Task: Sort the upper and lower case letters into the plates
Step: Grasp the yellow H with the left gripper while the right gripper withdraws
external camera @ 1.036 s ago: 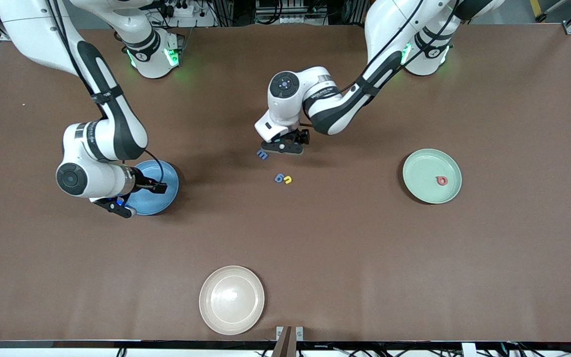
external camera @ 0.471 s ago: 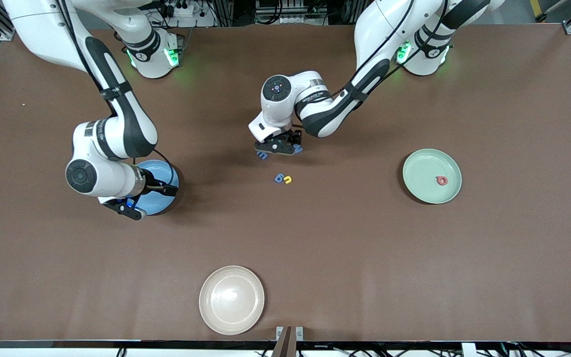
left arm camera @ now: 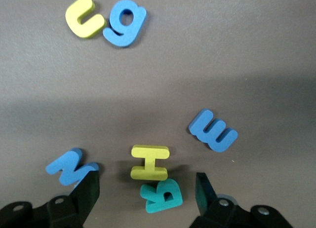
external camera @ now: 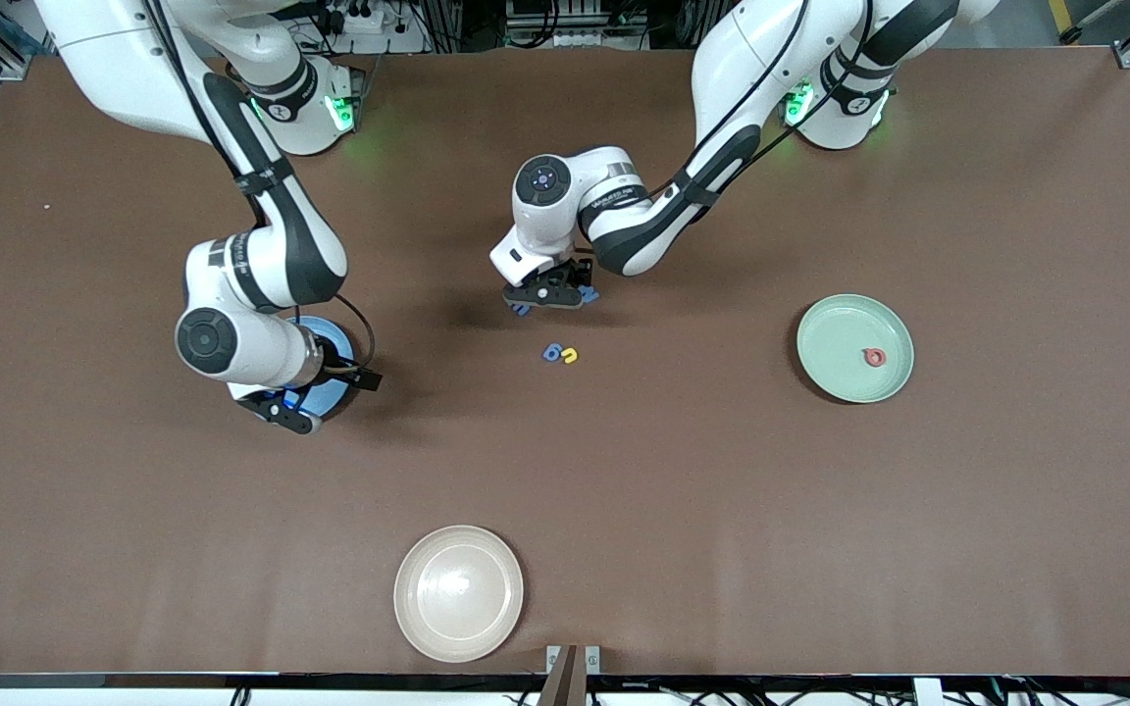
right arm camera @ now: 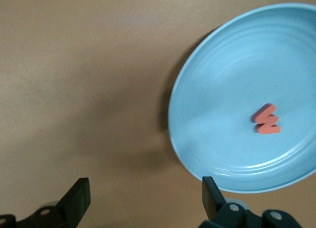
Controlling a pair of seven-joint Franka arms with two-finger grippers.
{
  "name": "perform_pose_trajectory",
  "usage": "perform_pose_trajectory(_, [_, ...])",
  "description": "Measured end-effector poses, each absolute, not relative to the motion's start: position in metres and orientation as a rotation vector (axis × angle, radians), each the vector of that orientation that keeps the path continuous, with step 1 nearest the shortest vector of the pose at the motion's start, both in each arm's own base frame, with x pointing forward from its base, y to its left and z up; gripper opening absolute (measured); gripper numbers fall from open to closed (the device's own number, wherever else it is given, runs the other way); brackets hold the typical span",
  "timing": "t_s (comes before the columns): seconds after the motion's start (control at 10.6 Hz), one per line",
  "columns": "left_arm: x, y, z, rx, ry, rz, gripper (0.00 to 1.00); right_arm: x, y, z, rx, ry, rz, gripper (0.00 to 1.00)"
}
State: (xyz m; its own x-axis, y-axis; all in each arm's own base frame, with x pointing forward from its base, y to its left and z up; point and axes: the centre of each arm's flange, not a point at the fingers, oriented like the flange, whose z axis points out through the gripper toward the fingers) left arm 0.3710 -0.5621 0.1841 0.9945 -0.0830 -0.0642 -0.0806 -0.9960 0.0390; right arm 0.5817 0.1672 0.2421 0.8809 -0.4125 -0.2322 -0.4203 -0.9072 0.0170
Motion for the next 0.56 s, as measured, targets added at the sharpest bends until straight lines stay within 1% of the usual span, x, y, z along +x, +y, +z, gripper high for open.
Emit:
perform_pose_trajectory(0.38, [0.373, -0.563, 0.178, 3.097, -0.075, -0.097, 0.81, 0.579, 0.181, 0.239, -3.020, 0.636, 0.344, 1.00])
perform_pose_trajectory(0.56, [0.373, -0.562, 0.176, 3.098, -0.071, -0.098, 0.76, 0.578, 0.188, 0.239, -3.025, 0.612, 0.339, 1.00])
